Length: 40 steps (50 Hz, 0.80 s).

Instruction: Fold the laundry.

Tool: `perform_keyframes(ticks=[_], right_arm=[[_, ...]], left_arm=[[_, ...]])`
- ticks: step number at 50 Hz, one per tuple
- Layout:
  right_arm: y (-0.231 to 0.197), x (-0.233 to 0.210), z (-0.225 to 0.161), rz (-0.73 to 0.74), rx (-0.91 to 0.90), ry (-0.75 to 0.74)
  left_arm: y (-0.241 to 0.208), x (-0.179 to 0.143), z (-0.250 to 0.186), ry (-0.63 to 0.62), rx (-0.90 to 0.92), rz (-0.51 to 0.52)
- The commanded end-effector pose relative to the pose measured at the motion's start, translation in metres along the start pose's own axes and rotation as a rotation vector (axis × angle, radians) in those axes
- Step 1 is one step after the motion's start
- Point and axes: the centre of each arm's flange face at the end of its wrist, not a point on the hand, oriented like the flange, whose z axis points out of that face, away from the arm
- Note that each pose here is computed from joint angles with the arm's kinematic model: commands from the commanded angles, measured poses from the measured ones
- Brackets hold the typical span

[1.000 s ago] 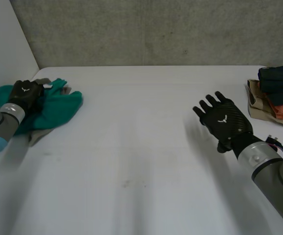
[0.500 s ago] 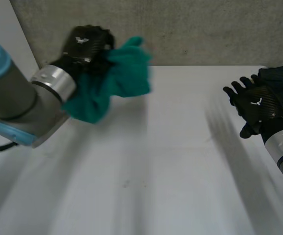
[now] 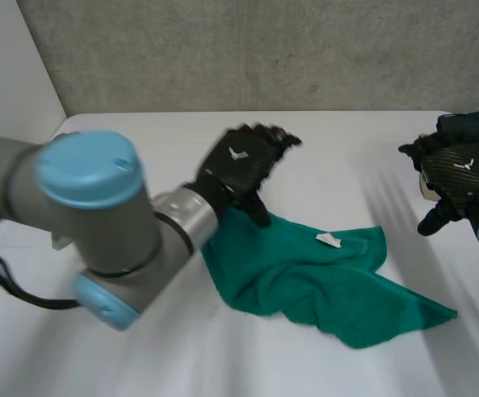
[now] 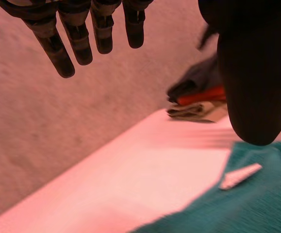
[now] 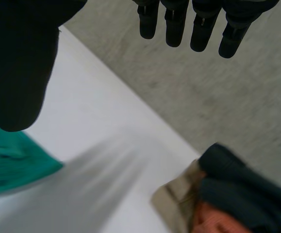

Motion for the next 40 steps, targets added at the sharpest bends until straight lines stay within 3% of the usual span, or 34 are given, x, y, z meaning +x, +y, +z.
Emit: perform_keyframes(ticks=[1,6,10,17,23,32,35,40], right_arm=[[-0.005,-0.011,-0.027,0.122,-0.256,-0.161],[0.004,-0.022,-0.036,0.170,-0.359,-0.242],[0.025,-0.034,-0.034,0.204,-0.406,-0.288],[0.054,-0.049,-0.029,0.196,-0.384,-0.268],[0.062,-0.070,-0.021,0.219,-0.352,-0.286],[0.030,-0.050,0.018,0.110,-0.111,-0.127],[-0.002,-0.038,0.037,0.077,-0.001,-0.071],[-0.065,0.001,0.059,0.044,0.195,0.111]], left_arm=[[-0.006,-0.031,-0.021,-0.072,-0.051,-0.009],[0.024,-0.044,-0.022,-0.090,-0.195,-0.024],[0.056,-0.054,-0.014,-0.083,-0.296,0.036],[0.096,-0.049,0.004,-0.016,-0.362,0.131],[0.099,-0.046,0.015,-0.011,-0.344,0.134],[0.069,-0.053,0.039,-0.058,-0.141,0.194],[0.037,-0.070,0.054,-0.145,0.006,0.219],[-0.051,-0.115,0.060,-0.417,0.302,0.247]])
